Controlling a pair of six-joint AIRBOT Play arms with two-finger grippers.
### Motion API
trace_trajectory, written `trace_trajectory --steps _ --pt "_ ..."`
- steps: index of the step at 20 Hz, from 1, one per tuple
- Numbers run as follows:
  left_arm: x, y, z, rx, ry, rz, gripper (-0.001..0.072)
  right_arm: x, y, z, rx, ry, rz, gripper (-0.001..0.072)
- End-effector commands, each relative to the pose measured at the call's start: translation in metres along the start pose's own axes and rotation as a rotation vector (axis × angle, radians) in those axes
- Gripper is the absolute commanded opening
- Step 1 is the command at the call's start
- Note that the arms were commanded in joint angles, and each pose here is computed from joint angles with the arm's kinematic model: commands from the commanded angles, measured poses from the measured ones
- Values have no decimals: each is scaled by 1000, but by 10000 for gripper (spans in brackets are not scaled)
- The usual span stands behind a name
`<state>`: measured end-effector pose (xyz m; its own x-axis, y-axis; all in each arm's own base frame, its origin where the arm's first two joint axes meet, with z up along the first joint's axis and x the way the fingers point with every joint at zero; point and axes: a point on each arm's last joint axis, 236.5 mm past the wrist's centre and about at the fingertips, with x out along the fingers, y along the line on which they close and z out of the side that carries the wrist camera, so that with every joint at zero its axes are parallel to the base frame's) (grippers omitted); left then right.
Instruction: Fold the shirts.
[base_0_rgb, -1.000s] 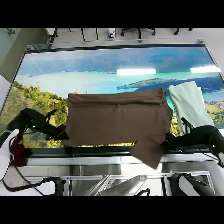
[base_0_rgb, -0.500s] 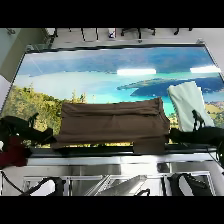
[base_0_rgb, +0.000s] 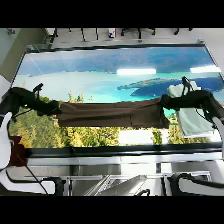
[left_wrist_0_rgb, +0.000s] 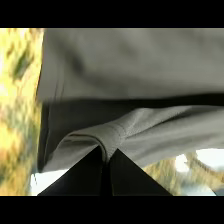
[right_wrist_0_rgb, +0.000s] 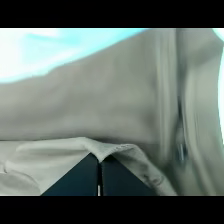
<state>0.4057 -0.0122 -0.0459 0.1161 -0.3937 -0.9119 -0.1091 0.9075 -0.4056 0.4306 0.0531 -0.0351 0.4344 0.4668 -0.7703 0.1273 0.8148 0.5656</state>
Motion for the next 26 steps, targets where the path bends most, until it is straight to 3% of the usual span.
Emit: trace_trajectory --steps 1,5,6,7,8,9,11,12,16,22,26 --pt "26 -9 34 30 7 -8 11 39 -4 26 -10 16 1 23" --pt "46 -5 35 11 102 -23 11 44 -17 29 -33 34 -30 32" --pt "45 -6 36 13 110 -25 11 39 -19 32 -52 39 -40 109" --pt "42 -8 39 20 104 -27 12 32 -21 34 -66 53 -46 327" --pt "40 -13 44 34 89 -25 13 25 -25 35 -79 71 -54 477" --pt "37 -17 50 47 72 -24 91 16 -30 36 -98 94 -70 582" --pt "33 -29 59 80 43 -23 677 -1 -42 31 -157 159 -99 683" --pt "31 -35 63 93 30 -22 708 -6 -47 23 -169 199 -105 704" --pt "5 -45 79 101 -15 -23 708 -3 -72 -8 -142 344 -120 704" --pt "-68 -45 78 35 -5 -23 708 29 -53 -14 -59 355 150 703" --pt "-94 -51 80 21 -75 -21 708 41 -67 -21 -28 379 155 698"
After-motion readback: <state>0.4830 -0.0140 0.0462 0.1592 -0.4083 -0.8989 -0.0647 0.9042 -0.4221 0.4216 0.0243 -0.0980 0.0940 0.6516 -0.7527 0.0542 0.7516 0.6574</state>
